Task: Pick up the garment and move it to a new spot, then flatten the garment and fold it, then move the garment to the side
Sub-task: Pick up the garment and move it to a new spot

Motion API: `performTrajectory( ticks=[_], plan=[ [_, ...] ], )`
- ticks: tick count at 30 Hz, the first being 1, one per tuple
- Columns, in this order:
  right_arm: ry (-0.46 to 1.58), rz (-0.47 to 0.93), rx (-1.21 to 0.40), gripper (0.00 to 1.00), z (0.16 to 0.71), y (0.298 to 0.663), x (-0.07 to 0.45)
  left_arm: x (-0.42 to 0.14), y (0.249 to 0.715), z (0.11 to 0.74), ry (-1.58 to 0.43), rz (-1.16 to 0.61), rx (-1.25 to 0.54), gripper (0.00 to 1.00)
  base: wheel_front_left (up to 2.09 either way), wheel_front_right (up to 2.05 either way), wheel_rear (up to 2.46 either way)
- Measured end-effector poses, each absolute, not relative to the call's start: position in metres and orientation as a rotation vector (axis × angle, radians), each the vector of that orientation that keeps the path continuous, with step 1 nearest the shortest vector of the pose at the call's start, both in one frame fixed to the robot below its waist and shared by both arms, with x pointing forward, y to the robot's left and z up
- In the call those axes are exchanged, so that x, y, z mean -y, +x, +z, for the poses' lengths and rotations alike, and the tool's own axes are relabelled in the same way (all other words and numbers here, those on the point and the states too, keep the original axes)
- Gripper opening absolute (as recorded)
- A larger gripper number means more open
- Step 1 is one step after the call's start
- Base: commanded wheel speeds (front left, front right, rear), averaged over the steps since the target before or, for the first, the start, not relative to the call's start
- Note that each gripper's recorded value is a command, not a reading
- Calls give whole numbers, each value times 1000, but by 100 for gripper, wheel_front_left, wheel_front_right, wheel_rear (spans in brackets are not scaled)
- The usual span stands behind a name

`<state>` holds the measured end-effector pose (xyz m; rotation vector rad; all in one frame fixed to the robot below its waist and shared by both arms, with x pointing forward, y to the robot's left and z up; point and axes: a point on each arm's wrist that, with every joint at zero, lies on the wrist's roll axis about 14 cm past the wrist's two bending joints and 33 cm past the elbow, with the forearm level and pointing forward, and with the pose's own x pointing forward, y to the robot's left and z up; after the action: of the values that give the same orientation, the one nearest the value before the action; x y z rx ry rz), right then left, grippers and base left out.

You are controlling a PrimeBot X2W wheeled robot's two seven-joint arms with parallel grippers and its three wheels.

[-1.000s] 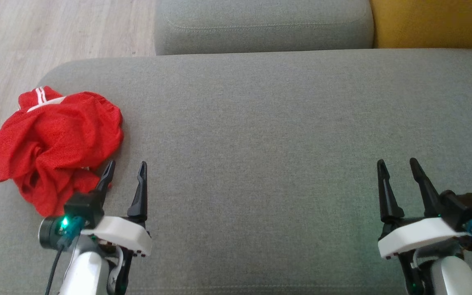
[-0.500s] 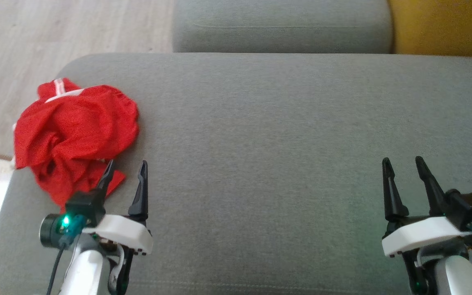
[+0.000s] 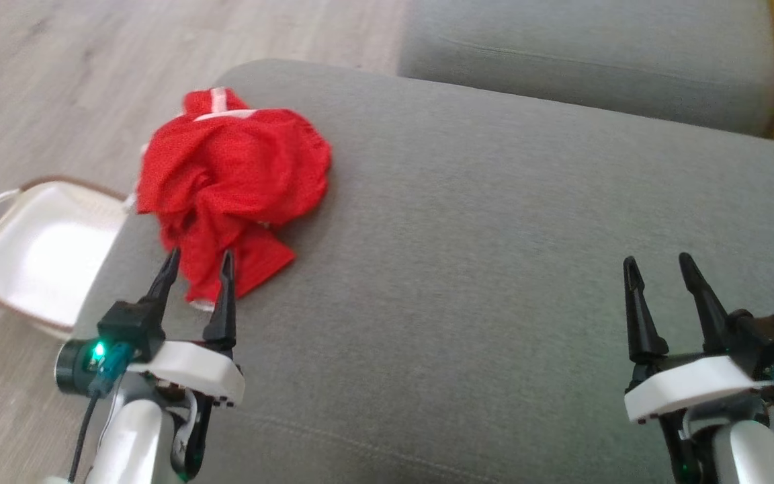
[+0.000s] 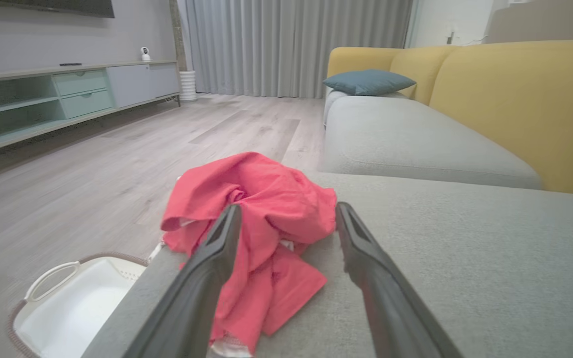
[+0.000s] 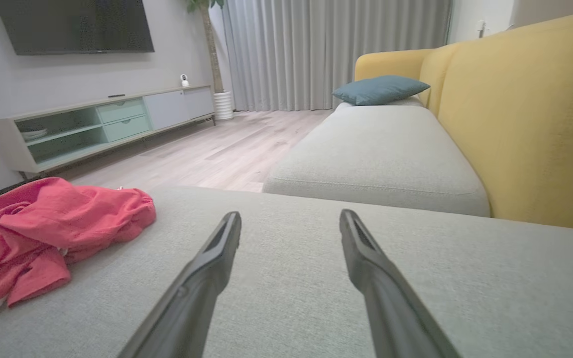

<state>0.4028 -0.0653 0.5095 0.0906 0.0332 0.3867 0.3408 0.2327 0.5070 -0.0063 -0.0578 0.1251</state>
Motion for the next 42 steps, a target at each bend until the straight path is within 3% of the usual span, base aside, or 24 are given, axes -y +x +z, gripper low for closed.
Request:
performTrajectory(
  ticks=[7, 20, 26, 42],
  plan=[
    [94, 476, -45, 100, 509, 407, 33, -263, 319, 507, 7, 222, 55, 100, 0, 0, 0],
    [101, 491, -83, 100, 497, 411, 27, -267, 322, 498, 0, 231, 23, 100, 0, 0, 0],
    [88, 487, -105, 100, 489, 422, 27, -269, 349, 493, -8, 207, -16, 100, 0, 0, 0],
    [77, 461, -194, 100, 439, 480, 41, -315, 478, 448, -66, 205, -353, 100, 0, 0, 0]
  ],
)
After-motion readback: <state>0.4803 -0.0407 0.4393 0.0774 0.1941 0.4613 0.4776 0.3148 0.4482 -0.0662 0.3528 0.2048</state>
